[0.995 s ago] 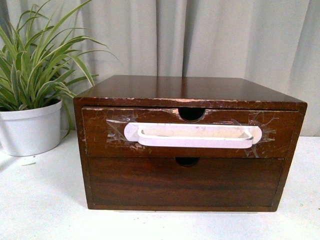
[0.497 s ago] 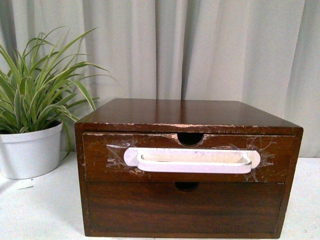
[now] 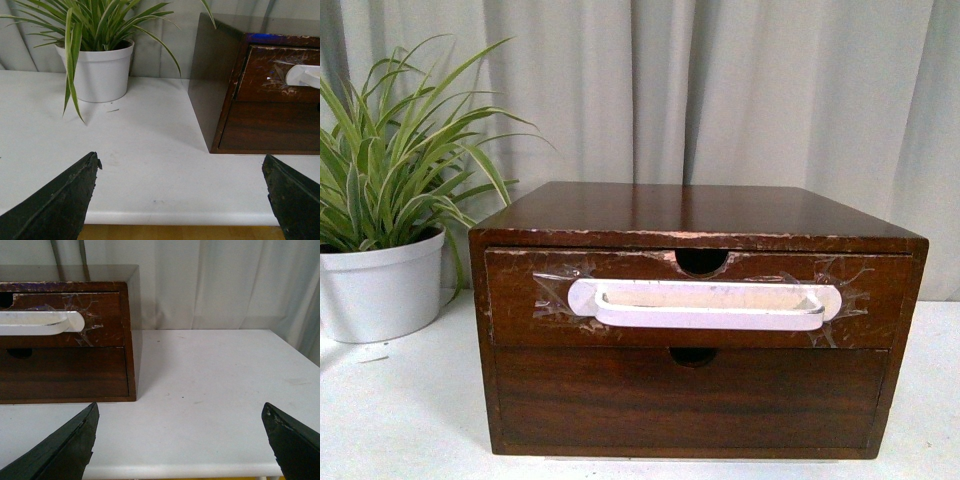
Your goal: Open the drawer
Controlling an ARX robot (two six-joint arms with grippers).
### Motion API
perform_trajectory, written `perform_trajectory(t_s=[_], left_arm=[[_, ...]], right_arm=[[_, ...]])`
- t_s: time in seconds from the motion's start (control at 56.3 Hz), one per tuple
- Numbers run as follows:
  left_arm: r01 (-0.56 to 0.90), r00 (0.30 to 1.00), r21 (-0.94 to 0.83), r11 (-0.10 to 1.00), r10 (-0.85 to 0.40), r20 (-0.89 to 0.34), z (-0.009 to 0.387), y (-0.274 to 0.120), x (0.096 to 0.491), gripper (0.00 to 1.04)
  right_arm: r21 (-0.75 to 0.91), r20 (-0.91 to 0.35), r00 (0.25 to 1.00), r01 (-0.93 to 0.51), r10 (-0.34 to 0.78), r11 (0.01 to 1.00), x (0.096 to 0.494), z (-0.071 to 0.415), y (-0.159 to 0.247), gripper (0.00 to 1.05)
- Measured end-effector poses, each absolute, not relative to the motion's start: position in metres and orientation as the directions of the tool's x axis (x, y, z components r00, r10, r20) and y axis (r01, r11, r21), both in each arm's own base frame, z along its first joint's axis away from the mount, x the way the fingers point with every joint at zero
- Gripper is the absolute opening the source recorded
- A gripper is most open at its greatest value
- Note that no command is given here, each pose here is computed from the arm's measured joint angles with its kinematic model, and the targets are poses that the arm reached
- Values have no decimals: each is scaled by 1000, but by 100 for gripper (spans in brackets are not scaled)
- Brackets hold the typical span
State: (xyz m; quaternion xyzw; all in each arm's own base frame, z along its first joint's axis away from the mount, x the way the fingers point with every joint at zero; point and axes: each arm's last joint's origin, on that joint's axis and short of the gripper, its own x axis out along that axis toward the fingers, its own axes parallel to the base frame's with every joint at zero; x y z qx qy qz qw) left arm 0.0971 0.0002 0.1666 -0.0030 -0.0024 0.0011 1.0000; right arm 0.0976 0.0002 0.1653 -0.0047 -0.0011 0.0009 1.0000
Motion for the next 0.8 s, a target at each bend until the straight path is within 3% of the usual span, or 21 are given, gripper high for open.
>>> perform_trajectory(t_s=[0.657,0.746,0.799], left_arm=[[-3,1000,-6,1000,3,5,167,0,97,98],[-101,992,-47,994,97,-80,163,-1,98,98],[-71,992,-46,996,66,-109,164,-4,99,98]], right_arm=[[-10,2,1000,-3,3,1000,98,165,0,96],[-11,-105,978,-184,181,983,98,164,0,96],[3,-166,936,-315,311,949,99,165,1,96]])
